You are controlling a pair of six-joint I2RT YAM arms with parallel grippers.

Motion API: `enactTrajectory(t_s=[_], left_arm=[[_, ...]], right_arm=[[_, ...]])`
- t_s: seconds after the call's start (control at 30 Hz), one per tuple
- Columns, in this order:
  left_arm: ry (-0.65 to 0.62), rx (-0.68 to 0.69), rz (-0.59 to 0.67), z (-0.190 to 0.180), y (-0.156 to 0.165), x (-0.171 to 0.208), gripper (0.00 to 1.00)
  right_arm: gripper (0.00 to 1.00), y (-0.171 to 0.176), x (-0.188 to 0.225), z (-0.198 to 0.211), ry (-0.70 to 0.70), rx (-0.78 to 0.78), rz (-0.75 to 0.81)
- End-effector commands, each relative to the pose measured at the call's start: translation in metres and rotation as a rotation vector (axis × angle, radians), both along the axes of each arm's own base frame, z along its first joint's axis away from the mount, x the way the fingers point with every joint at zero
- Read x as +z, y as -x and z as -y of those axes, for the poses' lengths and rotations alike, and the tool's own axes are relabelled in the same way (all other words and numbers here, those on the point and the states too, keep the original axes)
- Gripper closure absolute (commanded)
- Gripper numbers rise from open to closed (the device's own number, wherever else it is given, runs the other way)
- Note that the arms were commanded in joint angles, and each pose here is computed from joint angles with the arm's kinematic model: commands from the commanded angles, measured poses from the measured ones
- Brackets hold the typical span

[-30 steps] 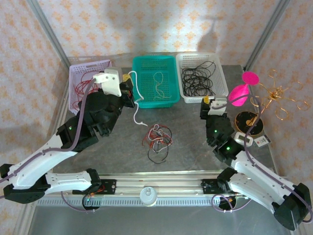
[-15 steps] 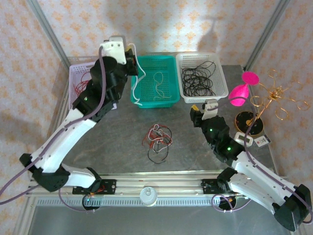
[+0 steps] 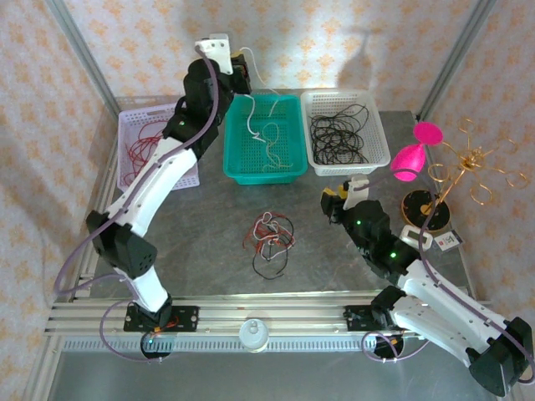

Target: Untangle the cables

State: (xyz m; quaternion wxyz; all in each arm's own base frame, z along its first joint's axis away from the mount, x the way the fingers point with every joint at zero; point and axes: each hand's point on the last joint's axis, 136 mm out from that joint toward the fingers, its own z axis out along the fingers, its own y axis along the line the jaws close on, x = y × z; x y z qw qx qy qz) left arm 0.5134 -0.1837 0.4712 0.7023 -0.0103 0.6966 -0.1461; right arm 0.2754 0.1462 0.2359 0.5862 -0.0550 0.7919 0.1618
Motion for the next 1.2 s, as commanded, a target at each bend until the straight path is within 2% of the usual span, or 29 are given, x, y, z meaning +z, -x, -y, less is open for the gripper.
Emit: enactTrajectory(t_s=[0.0, 0.13, 0.27, 0.4, 0.53, 0.63, 0.73, 0.87, 1.03, 1.1, 1.17], left_arm=[[0.077, -0.070, -0.005, 0.014, -0.028, -0.023, 1.00], [0.075, -0.067, -0.141, 0.023, -0.063, -0.099, 1.00], [0.086, -0.044, -0.241, 0.026, -0.076, -0.163, 1.00], [0.087, -0.035, -0.313, 0.026, -0.082, -0.212, 1.00], [0.090, -0.011, -0.391, 0.024, -0.084, -0.257, 0.91], [0.092, 0.007, -0.420, 0.021, -0.084, -0.277, 0.87], [0.085, 0.037, -0.435, 0.016, -0.085, -0.285, 0.79], [0.090, 0.058, -0.441, 0.009, -0.084, -0.281, 0.55], [0.085, 0.072, -0.413, 0.004, -0.082, -0.252, 0.43], [0.086, 0.075, -0.391, 0.002, -0.078, -0.235, 0.36], [0.099, 0.074, -0.357, -0.001, -0.072, -0.215, 0.34]], right_arm=[[0.58, 0.007, 0.002, -0.008, -0.090, 0.039, -0.039], [0.58, 0.009, -0.015, -0.018, -0.174, 0.070, -0.084], [0.59, 0.005, -0.028, -0.023, -0.197, 0.065, -0.138], [0.59, 0.002, -0.040, -0.029, -0.172, 0.071, -0.184], [0.59, 0.001, -0.054, -0.028, -0.152, 0.055, -0.213], [0.59, 0.000, -0.059, -0.027, -0.157, 0.045, -0.216], [0.59, -0.001, -0.060, -0.028, -0.149, 0.046, -0.224], [0.59, -0.002, -0.059, -0.027, -0.138, 0.041, -0.231], [0.58, 0.001, -0.059, -0.026, -0.152, 0.040, -0.239], [0.56, 0.001, -0.061, -0.029, -0.152, 0.053, -0.243], [0.52, 0.001, -0.060, -0.035, -0.143, 0.081, -0.248]])
